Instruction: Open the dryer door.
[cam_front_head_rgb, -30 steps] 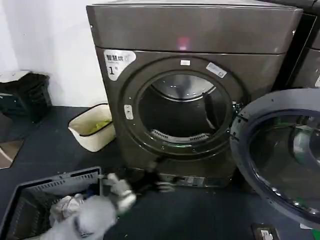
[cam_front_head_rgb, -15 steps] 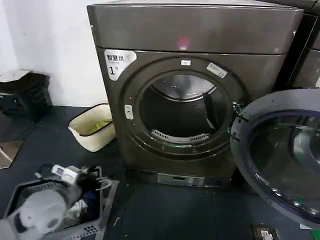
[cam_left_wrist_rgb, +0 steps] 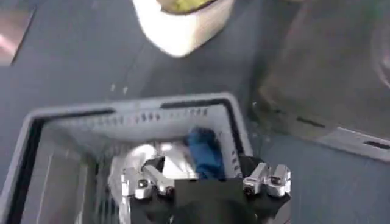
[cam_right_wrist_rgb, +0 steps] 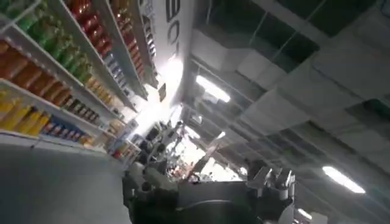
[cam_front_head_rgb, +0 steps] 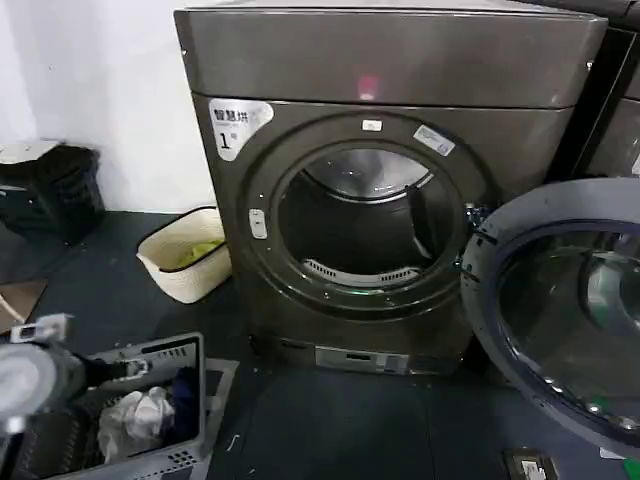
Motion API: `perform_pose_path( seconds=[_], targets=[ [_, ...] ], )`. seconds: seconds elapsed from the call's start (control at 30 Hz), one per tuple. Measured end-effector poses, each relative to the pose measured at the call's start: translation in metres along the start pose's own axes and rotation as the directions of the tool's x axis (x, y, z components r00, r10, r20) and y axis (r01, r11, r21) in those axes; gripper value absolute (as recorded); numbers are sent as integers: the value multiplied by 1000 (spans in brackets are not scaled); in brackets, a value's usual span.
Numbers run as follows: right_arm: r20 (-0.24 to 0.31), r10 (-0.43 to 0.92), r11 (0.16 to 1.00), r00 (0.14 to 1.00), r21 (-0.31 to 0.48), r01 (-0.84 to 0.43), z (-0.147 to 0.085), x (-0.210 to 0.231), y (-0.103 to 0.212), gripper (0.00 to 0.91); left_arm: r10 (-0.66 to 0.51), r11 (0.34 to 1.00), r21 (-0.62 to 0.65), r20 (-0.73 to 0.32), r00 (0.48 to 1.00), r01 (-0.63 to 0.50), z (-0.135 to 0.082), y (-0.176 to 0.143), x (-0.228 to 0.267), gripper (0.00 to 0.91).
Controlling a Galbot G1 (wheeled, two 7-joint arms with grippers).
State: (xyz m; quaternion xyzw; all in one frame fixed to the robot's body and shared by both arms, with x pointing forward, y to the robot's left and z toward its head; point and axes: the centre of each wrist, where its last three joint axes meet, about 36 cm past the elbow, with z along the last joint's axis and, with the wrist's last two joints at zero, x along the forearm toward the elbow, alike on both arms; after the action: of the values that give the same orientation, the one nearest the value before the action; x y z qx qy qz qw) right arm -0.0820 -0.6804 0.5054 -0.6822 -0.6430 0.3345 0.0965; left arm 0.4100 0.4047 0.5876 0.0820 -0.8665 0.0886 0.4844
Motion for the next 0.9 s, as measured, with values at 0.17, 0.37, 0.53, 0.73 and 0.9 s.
perform_pose_path(
  seconds=[0.17,0.37,0.53,0.73,0.9],
  targets=[
    [10,18,1000,1000,-16,-18,10,4,-7,907,33,985,172,-110,993,-13,-18,29,-10,907],
    [-22,22,1000,1000,-7,-22,16,12,-10,907,27,956,292,-187,982,30,-21,62,-31,907],
    [-21,25,1000,999,-11,-25,15,13,-9,907,2,943,325,-217,976,70,-21,77,-42,907],
    [-25,19,1000,1000,-11,-19,16,14,-6,907,29,929,361,-273,961,75,-9,81,-57,907],
    [-24,20,1000,1000,-10,-20,19,15,-7,907,42,921,383,-286,957,74,-6,84,-62,907]
  ],
)
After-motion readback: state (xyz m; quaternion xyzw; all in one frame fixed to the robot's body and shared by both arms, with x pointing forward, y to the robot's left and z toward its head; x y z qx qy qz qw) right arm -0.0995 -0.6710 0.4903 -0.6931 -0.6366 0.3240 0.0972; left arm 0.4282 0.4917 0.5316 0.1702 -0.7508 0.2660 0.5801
